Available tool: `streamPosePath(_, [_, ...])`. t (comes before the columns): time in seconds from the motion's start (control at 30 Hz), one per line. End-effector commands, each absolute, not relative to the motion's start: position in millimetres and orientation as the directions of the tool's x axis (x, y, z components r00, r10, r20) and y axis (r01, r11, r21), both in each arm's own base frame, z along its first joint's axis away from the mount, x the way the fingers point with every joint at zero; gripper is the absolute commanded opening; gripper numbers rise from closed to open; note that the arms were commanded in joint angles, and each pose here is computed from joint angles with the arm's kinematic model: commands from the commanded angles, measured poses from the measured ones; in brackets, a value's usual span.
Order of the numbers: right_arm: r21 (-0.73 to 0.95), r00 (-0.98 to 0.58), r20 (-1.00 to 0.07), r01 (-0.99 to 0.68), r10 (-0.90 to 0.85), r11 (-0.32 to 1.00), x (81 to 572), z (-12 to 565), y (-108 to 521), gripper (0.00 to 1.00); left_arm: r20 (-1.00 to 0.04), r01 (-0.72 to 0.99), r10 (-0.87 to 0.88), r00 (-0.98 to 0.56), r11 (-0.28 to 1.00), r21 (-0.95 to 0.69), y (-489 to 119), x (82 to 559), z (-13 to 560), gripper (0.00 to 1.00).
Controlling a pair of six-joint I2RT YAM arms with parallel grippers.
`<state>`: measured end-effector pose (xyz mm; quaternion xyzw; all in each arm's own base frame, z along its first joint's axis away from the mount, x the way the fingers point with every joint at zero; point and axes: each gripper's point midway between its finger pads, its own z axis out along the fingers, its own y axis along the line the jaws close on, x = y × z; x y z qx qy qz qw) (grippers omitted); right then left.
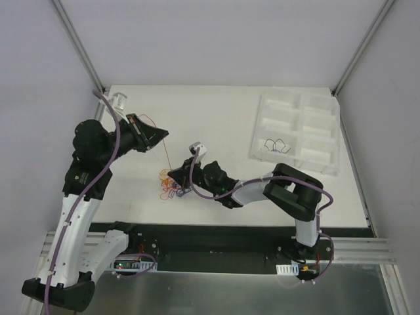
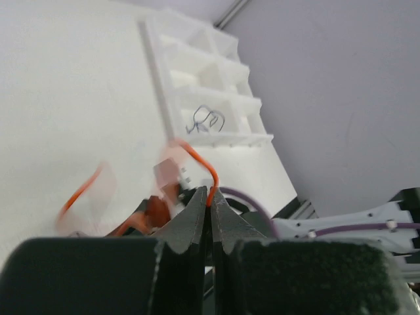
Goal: Untangle the cables
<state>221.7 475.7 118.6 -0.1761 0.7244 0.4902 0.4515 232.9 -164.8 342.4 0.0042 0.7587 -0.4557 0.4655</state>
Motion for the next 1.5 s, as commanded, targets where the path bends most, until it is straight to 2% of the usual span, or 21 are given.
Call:
streamPosePath(0.0, [0.526, -0.621, -0.784, -0.65, 0.015, 0.548, 216, 44, 472, 0.04, -0.845, 0.658, -0.494, -0.202, 0.571, -0.491, -152, 207, 490, 0.0])
streamPosePath(0.1, [0.537, -0.638, -0.769, -0.668, -0.026, 0.515, 209, 43, 477, 0.09, -0.867, 0.702, -0.487, -0.11, 0.579, -0.415, -149, 193, 525, 0.0])
streamPosePath(0.17, [0.516, -0.627, -0.777, -0.686, -0.056, 0.514, 207, 45, 476, 0.22, -0.87, 0.706, -0.483, -0.103, 0.58, -0.406, -149, 192, 530, 0.0])
streamPosePath(0.27, [0.482, -0.605, -0.792, -0.702, -0.082, 0.524, 205, 47, 466, 0.36, -0.865, 0.698, -0.479, -0.15, 0.568, -0.436, -153, 199, 517, 0.0])
streamPosePath(0.43, [0.423, -0.542, -0.834, -0.748, -0.104, 0.511, 201, 66, 450, 0.5, -0.861, 0.68, -0.447, -0.244, 0.554, -0.481, -161, 212, 481, 0.0])
streamPosePath(0.53, [0.384, -0.48, -0.871, -0.8, -0.108, 0.462, 195, 92, 446, 0.59, -0.856, 0.654, -0.429, -0.287, 0.565, -0.503, -162, 220, 455, 0.0])
streamPosePath(0.67, [0.352, -0.462, -0.881, -0.781, -0.098, 0.515, 202, 105, 432, 0.63, -0.846, 0.629, -0.402, -0.351, 0.567, -0.531, -165, 226, 426, 0.0])
streamPosePath(0.8, [0.355, -0.456, -0.885, -0.79, -0.091, 0.5, 196, 118, 425, 0.63, -0.848, 0.583, -0.355, -0.393, 0.618, -0.528, -161, 232, 390, 0.0])
streamPosePath(0.97, [0.283, -0.393, -0.911, -0.813, -0.121, 0.509, 193, 133, 402, 0.66, -0.823, 0.599, -0.319, -0.469, 0.57, -0.562, -171, 225, 370, 0.0])
streamPosePath(1.13, [0.219, -0.284, -0.956, -0.86, -0.075, 0.461, 192, 198, 398, 0.73, -0.789, 0.595, -0.313, -0.529, 0.526, -0.608, -177, 218, 363, 0.0])
streamPosePath(1.3, [0.264, -0.26, -0.964, -0.883, 0.064, 0.388, 196, 259, 418, 0.75, -0.71, 0.527, -0.352, -0.61, 0.489, -0.695, -180, 217, 354, 0.0])
streamPosePath(1.4, [0.25, -0.238, -0.968, -0.914, 0.078, 0.319, 192, 275, 438, 0.75, -0.663, 0.498, -0.367, -0.652, 0.452, -0.74, -185, 215, 356, 0.0])
streamPosePath(1.47, [0.214, -0.2, -0.977, -0.914, 0.076, 0.344, 201, 281, 446, 0.75, -0.645, 0.492, -0.371, -0.668, 0.43, -0.757, -187, 214, 359, 0.0])
